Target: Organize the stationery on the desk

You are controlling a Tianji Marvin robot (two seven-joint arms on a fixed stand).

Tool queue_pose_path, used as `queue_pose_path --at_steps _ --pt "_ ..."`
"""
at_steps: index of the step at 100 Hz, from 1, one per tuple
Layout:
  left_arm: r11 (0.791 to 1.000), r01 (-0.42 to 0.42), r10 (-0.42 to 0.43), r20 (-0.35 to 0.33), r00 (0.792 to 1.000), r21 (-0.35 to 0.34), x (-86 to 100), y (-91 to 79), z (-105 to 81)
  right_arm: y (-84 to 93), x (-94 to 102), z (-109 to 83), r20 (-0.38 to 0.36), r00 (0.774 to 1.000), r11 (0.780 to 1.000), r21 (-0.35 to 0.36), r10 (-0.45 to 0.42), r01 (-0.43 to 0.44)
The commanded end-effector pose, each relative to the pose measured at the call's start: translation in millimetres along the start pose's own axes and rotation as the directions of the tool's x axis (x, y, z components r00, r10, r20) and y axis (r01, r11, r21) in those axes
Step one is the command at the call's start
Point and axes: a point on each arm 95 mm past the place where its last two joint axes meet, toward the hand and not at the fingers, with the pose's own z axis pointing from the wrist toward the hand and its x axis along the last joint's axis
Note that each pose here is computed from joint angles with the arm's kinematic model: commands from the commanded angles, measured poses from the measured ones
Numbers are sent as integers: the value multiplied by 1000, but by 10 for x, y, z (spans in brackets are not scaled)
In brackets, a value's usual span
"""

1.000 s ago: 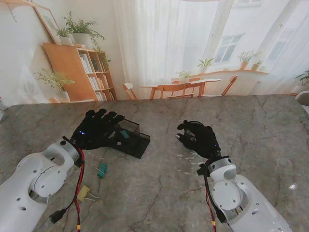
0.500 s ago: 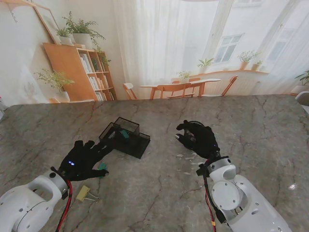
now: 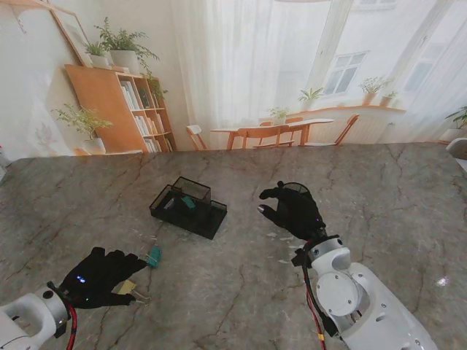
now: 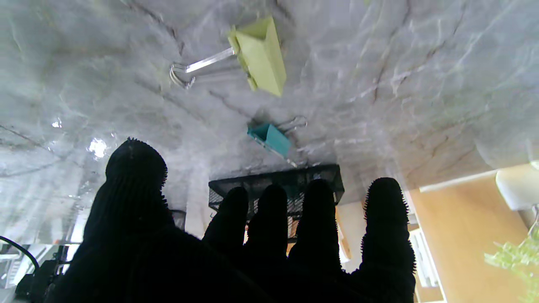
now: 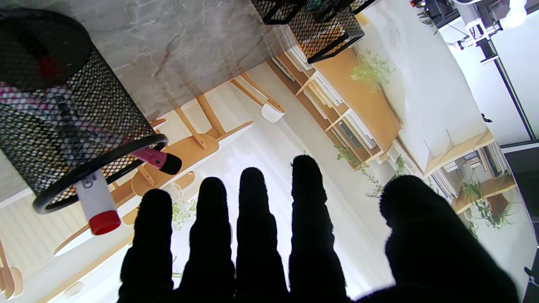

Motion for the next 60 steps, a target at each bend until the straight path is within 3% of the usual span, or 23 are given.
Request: queue_pose_path --at_steps 1,19,45,60 --pt "999 34 -34 2 999 -37 -4 163 -57 -33 9 3 -5 1000 1000 22 2 -2" --pt "994 84 -85 -1 996 -72 -21 316 -174 -55 24 16 -12 1000 999 37 -2 2" --pt "993 23 -23 7 1000 -118 -83 495 -195 -72 33 23 -20 1000 999 49 -8 9" --pt "995 -6 7 13 1000 -95 -137 567 -127 -82 35 27 -23 1000 998 57 -9 10"
